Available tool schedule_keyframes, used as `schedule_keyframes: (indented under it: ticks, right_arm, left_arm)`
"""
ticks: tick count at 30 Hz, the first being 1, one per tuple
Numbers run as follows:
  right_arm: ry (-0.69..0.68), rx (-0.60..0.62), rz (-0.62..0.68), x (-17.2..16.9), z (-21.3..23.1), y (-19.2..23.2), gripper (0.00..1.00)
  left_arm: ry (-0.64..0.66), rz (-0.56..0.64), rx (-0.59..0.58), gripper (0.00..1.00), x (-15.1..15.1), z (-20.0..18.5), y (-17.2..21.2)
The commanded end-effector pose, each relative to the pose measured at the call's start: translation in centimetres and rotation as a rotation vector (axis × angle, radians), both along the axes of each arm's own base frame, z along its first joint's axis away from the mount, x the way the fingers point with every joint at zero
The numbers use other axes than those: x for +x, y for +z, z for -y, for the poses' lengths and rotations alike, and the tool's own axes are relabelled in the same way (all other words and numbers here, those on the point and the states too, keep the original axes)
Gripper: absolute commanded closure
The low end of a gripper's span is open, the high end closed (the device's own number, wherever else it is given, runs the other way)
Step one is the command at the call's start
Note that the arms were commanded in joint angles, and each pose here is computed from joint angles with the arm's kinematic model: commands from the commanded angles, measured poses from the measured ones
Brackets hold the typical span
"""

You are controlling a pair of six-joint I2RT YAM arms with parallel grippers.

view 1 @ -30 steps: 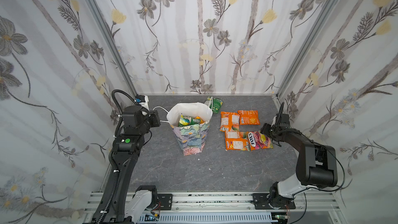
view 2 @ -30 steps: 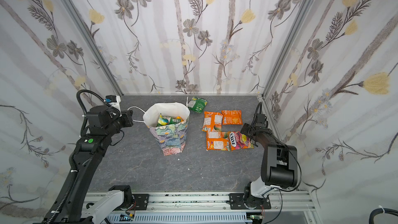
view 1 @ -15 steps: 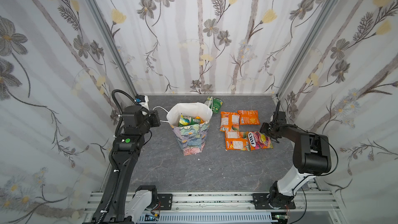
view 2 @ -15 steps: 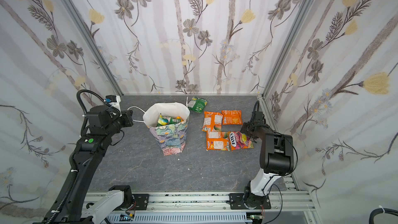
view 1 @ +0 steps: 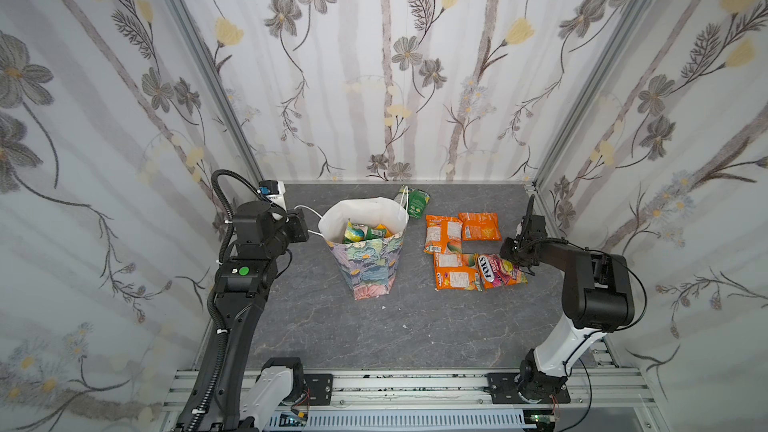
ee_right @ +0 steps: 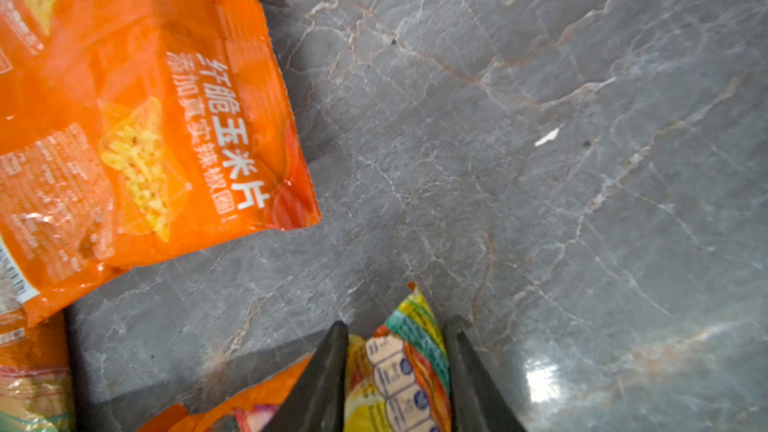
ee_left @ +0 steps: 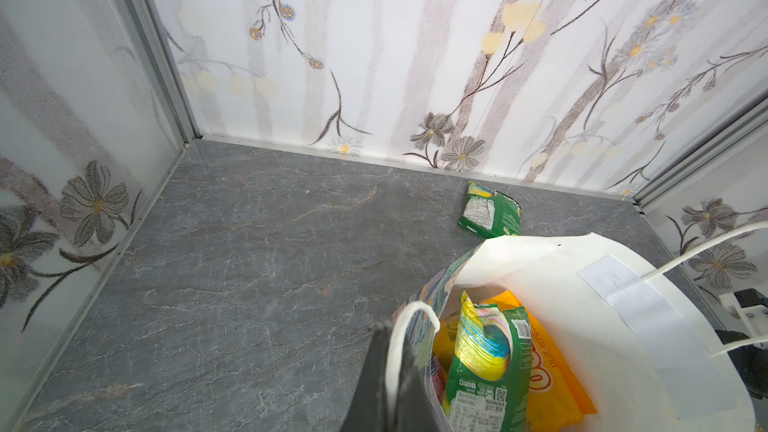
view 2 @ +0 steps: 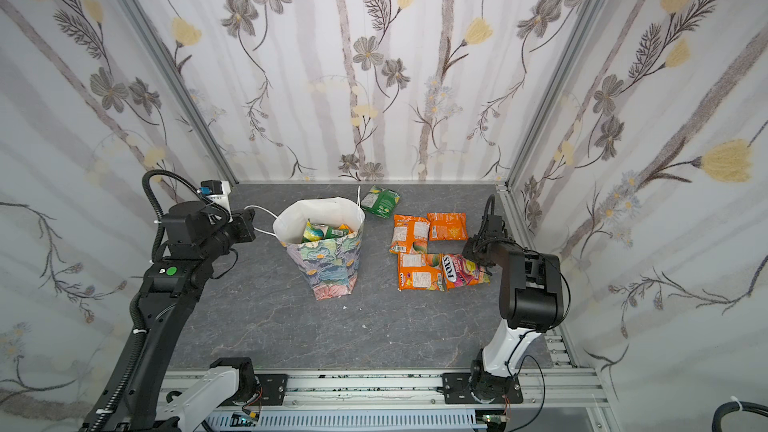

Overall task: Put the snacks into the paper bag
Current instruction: 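Lower the right gripper and close it on the pink FOX'S bag's end, then lift the pink FOX'S bag with the right gripper toward the paper bag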

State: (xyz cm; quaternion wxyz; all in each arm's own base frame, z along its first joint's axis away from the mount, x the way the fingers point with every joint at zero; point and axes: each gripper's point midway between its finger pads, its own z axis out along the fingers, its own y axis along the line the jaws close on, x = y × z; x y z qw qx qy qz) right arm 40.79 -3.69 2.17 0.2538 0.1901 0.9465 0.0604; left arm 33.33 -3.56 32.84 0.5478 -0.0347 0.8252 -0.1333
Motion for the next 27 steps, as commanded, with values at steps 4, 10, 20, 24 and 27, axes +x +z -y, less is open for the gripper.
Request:
schedule_keyframes:
  ticks: [4,10,20,24,27]
  right_arm:
    - [0.005,-0.002,0.006,0.4,0.0,0.2,0.90]
    - [0.013,0.000,0.038,0.8,-0.2,1.6,1.00]
    - [0.029,-0.007,0.161,0.8,-0.5,7.1,1.00]
    - [0.055,0.003,0.241,0.8,-1.2,10.1,1.00]
    - [0.098,0.011,0.309,0.8,-2.3,12.5,1.00]
  left_arm:
    - [0.003,0.014,0.010,1.00,-0.1,-0.1,0.5]
    - [-0.013,0.020,0.002,1.00,0.2,0.2,0.8]
    - [-0.027,0.033,0.003,1.00,0.6,0.4,1.4]
    - [-0.041,0.032,0.001,1.00,0.9,0.6,1.5]
    - [-0.060,0.032,-0.001,1.00,1.1,0.9,1.6]
